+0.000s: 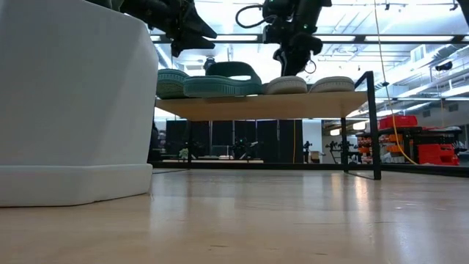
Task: Pick and place slides into the shelf
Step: Adjust the gray slide on the shelf, then adjust the green slide on the shelf
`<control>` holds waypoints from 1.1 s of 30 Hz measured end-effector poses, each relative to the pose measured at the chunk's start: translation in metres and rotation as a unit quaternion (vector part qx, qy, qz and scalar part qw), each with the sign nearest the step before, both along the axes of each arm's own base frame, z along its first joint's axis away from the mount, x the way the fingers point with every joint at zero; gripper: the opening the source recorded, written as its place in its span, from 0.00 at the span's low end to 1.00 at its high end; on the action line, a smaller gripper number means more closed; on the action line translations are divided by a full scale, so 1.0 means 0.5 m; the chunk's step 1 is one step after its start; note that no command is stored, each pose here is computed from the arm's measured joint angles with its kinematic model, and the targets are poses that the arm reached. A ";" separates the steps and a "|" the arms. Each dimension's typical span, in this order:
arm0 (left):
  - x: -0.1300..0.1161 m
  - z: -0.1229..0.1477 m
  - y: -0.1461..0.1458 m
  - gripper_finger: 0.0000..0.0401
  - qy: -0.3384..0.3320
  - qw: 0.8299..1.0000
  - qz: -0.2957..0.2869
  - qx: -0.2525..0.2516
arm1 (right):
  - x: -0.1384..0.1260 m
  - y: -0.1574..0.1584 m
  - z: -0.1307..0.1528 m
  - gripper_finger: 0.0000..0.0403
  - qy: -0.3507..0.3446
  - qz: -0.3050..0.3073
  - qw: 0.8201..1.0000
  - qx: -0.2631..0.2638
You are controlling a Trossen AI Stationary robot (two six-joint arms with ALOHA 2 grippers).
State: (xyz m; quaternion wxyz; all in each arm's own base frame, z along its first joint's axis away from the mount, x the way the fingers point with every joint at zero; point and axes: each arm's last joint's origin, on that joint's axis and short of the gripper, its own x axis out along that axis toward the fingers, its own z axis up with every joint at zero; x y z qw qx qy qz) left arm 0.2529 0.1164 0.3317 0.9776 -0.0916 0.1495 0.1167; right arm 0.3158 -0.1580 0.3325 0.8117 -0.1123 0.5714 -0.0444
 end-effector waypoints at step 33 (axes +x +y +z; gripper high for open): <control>-0.017 0.000 0.032 0.43 -0.005 1.000 0.007 -0.013 | 0.000 -0.023 0.100 0.53 -0.217 -0.024 0.970 0.106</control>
